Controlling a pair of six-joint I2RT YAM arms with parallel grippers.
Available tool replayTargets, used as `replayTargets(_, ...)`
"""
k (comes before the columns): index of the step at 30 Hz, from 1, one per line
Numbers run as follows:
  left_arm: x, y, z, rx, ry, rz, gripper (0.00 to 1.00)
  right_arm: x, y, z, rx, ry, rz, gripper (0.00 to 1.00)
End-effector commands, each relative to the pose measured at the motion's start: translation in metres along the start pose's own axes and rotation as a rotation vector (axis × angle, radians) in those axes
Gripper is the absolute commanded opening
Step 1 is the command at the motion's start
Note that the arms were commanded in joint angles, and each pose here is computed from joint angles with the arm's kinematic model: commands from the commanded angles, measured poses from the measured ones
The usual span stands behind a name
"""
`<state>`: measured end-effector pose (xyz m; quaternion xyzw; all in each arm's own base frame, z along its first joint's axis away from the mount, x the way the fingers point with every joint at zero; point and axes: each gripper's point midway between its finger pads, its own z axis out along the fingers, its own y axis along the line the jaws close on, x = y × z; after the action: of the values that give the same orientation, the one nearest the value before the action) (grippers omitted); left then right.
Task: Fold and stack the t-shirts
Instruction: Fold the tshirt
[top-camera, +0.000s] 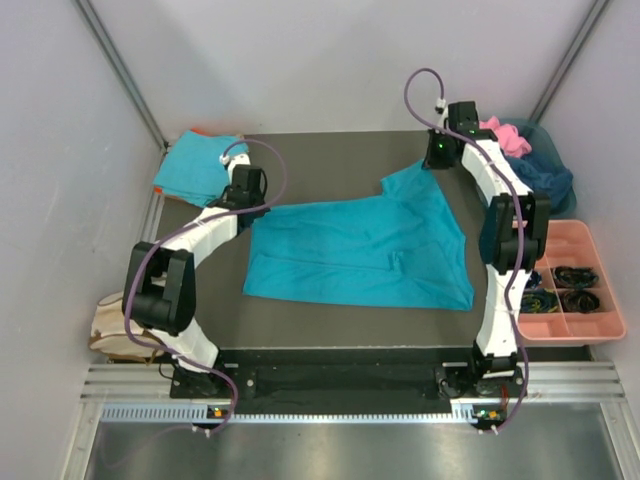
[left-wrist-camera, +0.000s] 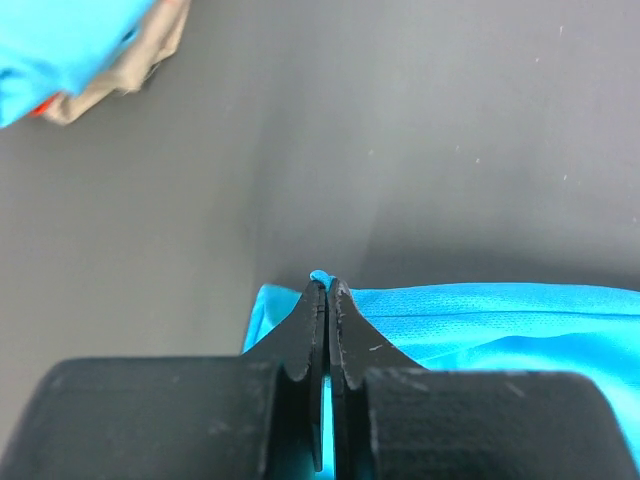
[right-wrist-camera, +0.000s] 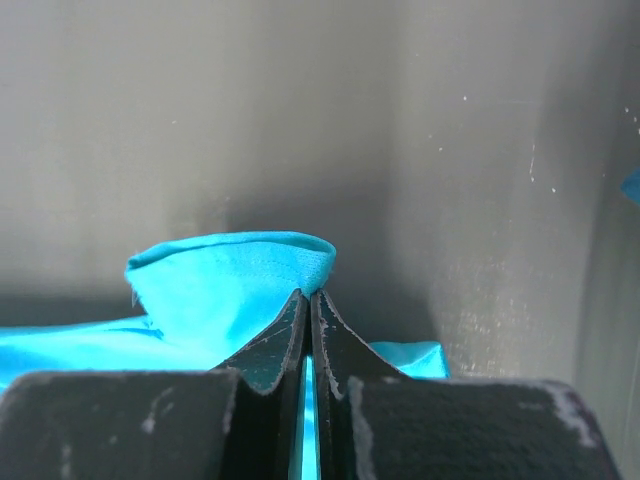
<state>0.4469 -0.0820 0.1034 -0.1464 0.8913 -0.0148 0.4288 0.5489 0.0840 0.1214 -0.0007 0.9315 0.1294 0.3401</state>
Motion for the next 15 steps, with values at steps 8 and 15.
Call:
replayTargets(8,-0.018,0.011,-0.026,-0.009,-0.107,-0.057,0.0,-0.032,0.028,-0.057,0.012,-0.143,-0.04,0.0)
replayTargets(15,-0.019,0.016,-0.034,-0.015,-0.137,-0.067,0.0,-0.028,0.023,-0.065,0.049,-0.147,-0.048,0.0)
